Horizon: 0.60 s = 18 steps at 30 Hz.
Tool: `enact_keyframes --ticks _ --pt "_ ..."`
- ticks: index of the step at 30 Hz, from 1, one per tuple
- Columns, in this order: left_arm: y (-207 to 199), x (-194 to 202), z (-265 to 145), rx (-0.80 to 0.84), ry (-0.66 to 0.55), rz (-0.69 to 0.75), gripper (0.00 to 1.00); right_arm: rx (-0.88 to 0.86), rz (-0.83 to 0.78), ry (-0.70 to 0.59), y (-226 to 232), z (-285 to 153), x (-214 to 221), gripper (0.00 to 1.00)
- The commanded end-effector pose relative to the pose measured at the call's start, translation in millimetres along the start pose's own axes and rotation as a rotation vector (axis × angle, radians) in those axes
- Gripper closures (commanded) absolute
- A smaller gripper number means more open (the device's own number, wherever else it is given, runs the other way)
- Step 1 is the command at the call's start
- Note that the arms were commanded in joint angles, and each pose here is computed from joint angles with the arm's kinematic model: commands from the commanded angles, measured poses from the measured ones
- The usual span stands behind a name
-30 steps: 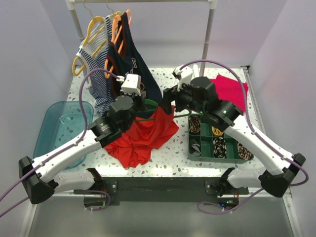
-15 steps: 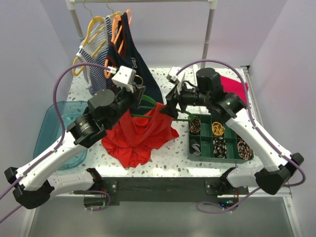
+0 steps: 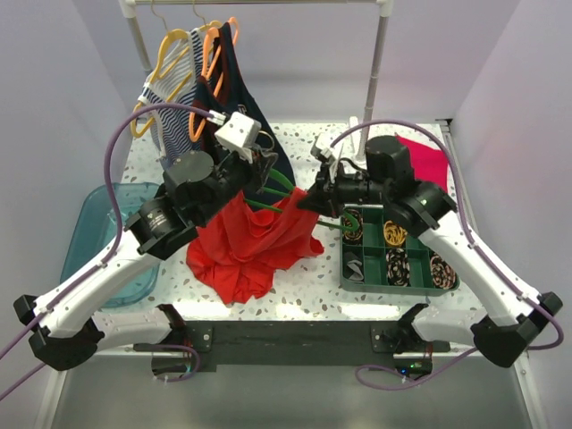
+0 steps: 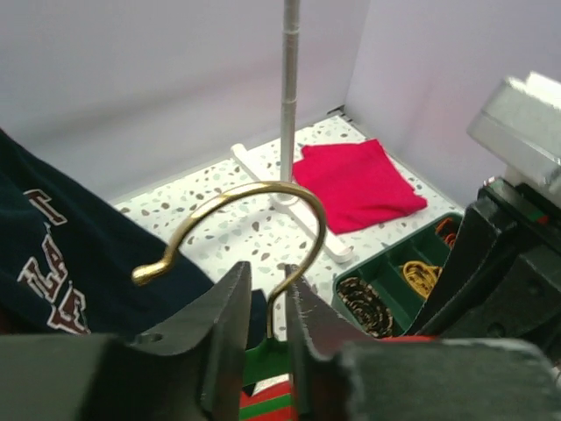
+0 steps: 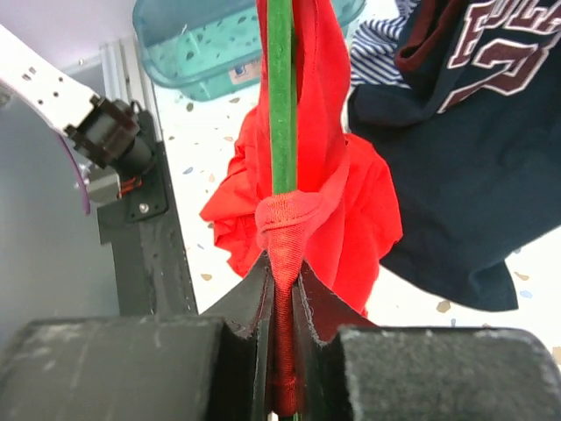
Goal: Place the tank top on the hanger
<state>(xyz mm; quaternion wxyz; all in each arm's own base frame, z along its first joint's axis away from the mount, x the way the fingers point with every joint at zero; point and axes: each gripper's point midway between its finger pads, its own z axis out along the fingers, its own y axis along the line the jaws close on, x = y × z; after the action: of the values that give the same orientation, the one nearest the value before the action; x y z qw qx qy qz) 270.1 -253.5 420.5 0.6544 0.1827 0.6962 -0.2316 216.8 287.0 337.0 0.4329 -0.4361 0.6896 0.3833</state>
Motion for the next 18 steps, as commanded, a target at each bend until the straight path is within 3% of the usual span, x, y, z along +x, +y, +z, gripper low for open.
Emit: enact_keyframes --ticks 1,2,5,9,18 --pt "-13 -58 -4 0.065 -0.156 -0.041 0.58 0.074 -0.002 -0.117 4 -24 -19 1.00" --pt "-14 -61 -4 0.069 -0.163 -0.044 0.42 0.084 -0.006 -0.122 4 -28 -19 1.00" --pt "-15 -67 -6 0.079 -0.186 -0.052 0.23 0.137 0.046 -0.137 5 -40 -12 1.00" --pt "-20 -86 -15 0.114 -0.248 -0.066 0.05 0.220 0.074 -0.140 1 -56 -6 1.00" --pt "-21 -149 -68 0.189 -0.449 -0.118 0.00 0.416 0.154 -0.167 -16 -89 -30 1.00"
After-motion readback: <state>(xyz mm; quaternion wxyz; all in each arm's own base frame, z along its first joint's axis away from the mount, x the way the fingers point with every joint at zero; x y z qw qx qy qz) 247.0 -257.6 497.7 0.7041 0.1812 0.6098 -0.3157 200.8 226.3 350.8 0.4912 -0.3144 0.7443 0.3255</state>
